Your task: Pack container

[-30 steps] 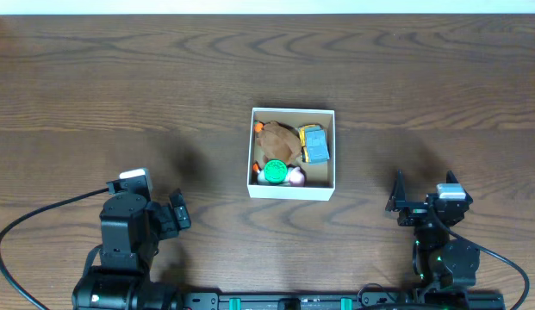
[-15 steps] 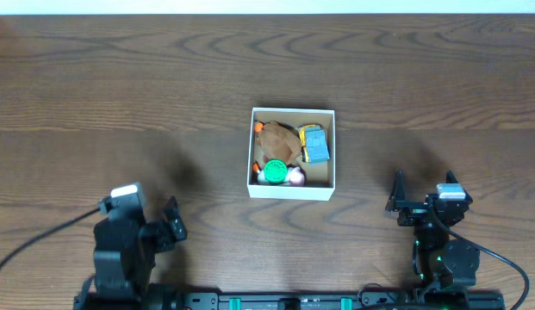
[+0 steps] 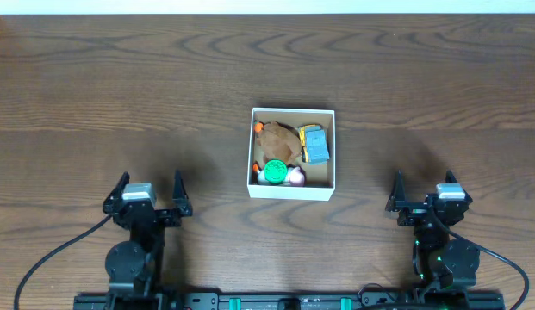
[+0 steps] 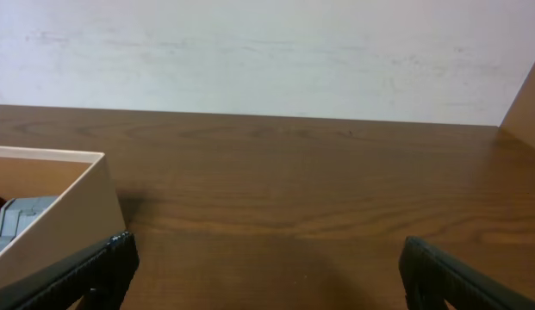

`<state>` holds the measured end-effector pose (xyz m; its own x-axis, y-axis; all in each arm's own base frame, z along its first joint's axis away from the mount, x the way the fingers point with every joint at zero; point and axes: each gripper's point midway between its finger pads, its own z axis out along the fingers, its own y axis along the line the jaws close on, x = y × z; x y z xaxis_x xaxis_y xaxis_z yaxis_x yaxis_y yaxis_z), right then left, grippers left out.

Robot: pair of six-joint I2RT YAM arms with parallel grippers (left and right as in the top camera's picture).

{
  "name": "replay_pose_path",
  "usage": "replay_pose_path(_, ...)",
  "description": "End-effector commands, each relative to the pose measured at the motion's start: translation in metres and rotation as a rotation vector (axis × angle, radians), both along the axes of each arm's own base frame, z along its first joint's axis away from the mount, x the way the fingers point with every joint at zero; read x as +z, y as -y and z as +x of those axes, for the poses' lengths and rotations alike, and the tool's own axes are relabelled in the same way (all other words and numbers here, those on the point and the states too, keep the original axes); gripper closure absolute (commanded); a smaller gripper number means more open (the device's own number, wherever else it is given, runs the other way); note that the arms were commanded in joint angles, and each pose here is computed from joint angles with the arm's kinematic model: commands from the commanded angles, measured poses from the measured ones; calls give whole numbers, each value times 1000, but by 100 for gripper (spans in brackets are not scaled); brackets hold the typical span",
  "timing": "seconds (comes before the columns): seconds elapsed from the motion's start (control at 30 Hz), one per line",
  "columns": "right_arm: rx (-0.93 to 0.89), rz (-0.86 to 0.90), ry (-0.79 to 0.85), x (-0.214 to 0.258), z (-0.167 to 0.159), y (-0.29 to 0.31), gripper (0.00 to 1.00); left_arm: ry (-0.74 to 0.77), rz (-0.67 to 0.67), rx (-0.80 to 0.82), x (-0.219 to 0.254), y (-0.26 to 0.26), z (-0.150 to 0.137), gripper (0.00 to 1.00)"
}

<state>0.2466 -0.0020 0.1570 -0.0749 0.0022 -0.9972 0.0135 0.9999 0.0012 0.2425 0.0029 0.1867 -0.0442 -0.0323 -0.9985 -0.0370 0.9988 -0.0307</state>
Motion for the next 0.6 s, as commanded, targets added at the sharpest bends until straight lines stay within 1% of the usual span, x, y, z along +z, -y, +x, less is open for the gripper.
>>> replay_pose_path(0.0, -1, -14, -4, -1, 0, 1, 1, 27, 72, -1, -8, -1, 3, 2)
replay_pose_path(0.07, 0, -14, -4, -1, 0, 1, 1, 16, 74, 11, -19, -5, 4, 2)
replay_pose_path(0.17, -1, -14, -4, -1, 0, 1, 1, -45, 72, 18, -34, -7, 3, 2)
replay_pose_path(0.3, 0, -14, -4, -1, 0, 1, 1, -114, 38, 20, -51, -7, 1, 2)
replay_pose_path(0.57, 0, -14, -4, -1, 0, 1, 1, -120, 38, 20, -52, -7, 1, 2)
